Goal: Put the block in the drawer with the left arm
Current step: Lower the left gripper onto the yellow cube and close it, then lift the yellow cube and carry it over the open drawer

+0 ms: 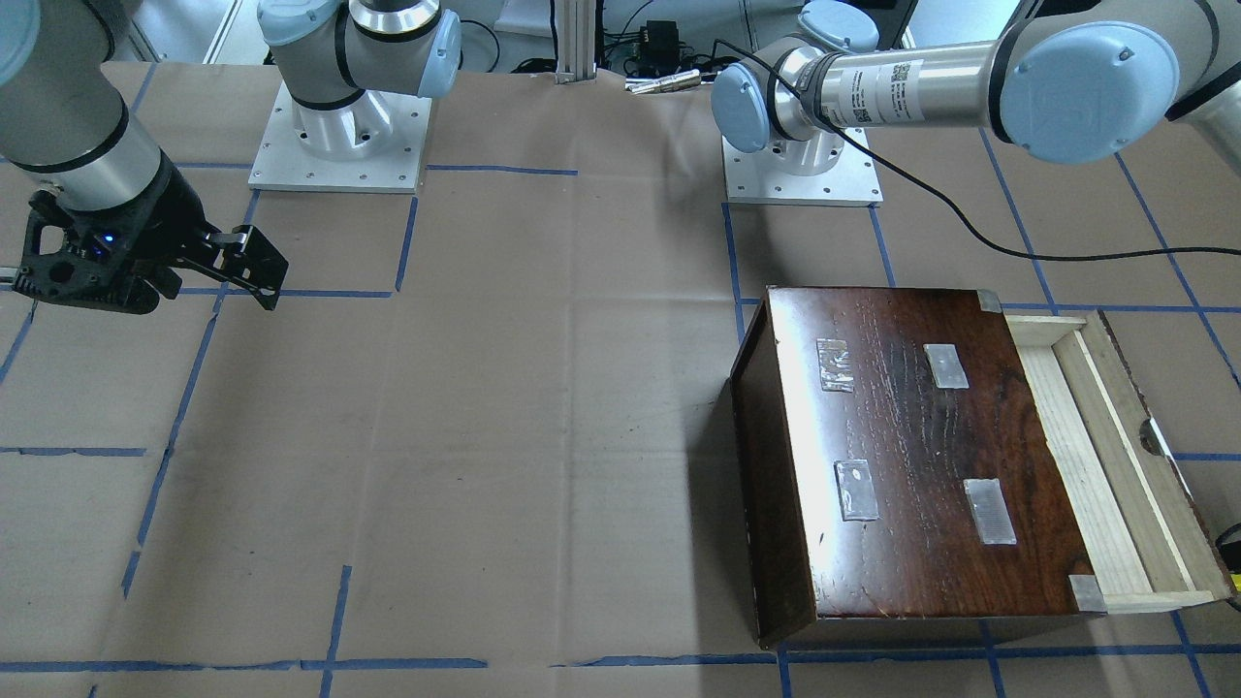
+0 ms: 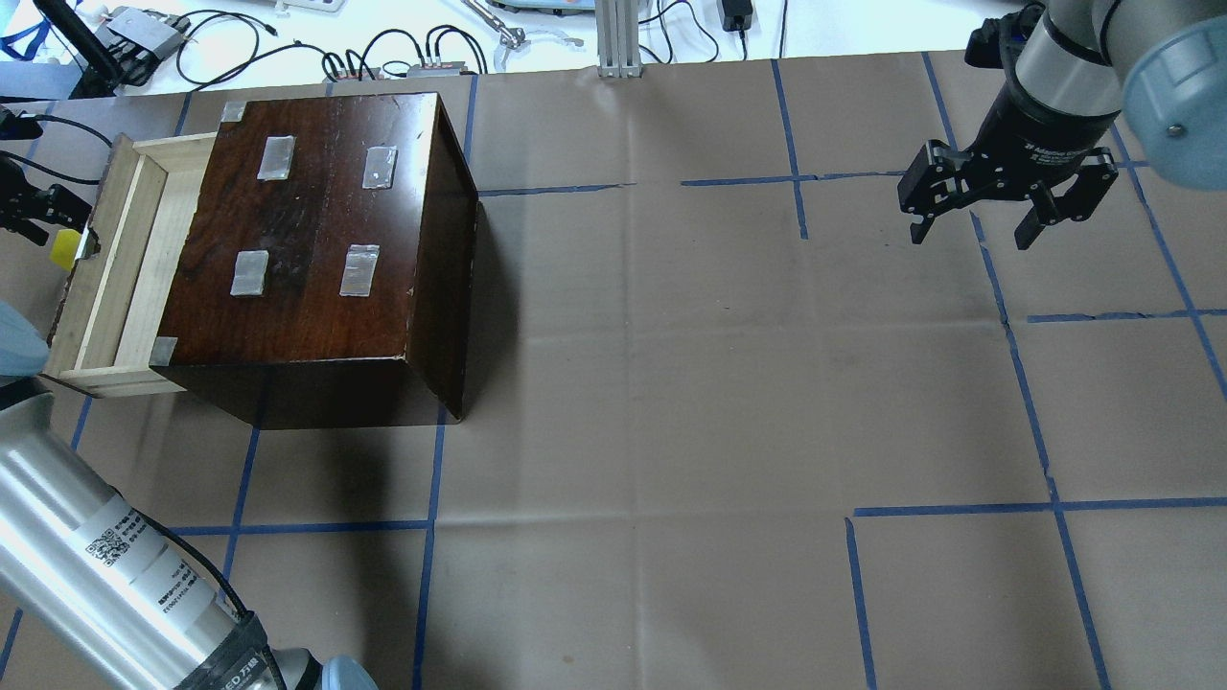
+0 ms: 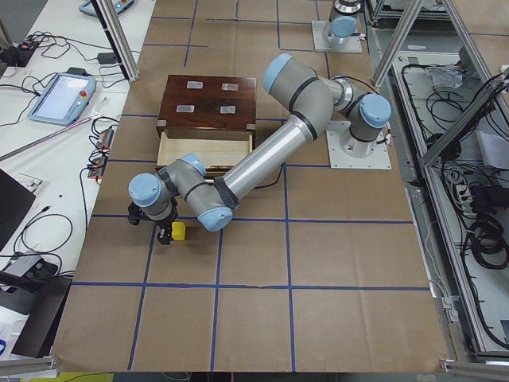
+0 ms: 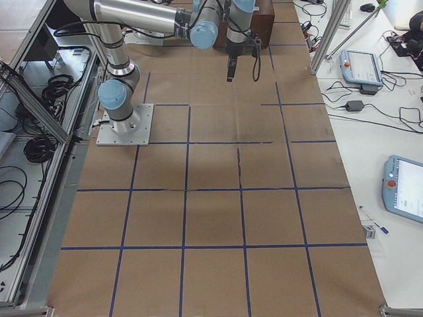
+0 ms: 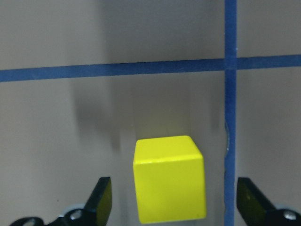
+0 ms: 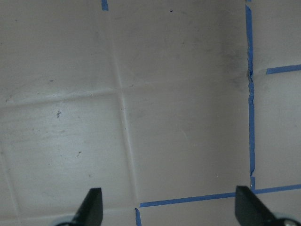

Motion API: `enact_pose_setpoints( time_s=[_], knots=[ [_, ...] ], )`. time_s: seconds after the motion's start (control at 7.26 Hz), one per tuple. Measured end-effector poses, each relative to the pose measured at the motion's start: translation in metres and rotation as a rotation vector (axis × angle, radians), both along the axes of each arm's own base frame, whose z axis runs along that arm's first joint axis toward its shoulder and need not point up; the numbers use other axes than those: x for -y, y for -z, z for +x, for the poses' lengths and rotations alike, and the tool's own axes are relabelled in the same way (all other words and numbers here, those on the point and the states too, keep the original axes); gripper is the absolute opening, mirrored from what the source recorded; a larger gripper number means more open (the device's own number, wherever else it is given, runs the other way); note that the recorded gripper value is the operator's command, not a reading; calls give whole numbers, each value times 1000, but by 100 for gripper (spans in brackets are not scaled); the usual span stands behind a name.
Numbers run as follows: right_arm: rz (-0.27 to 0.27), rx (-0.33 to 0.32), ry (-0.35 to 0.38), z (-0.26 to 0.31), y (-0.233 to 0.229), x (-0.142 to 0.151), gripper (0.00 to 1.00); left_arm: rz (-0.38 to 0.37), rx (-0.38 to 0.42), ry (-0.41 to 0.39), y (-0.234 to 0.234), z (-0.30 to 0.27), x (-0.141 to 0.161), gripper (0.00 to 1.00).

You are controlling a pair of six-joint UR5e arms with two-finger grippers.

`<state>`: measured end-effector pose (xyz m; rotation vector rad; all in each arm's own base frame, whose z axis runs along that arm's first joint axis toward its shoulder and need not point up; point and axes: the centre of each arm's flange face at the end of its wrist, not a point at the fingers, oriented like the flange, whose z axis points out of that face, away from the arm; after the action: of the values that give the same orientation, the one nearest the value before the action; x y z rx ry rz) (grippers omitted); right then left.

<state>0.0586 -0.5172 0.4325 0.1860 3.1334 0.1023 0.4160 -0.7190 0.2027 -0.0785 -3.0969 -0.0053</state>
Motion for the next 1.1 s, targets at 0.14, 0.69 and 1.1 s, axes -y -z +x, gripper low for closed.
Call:
enact_pose_setpoints(
  time_s=[0.14, 0.69, 1.1],
  knots=[
    [-1, 0, 0, 0, 0, 0, 100, 4, -3, 6, 5, 0, 1, 20],
    [0, 0, -1, 0, 0, 0, 100, 5, 13, 31, -29, -4, -3, 0],
    [0, 0, 1, 0, 0, 0, 100, -2, 21, 42, -192, -54, -48, 0]
  ],
)
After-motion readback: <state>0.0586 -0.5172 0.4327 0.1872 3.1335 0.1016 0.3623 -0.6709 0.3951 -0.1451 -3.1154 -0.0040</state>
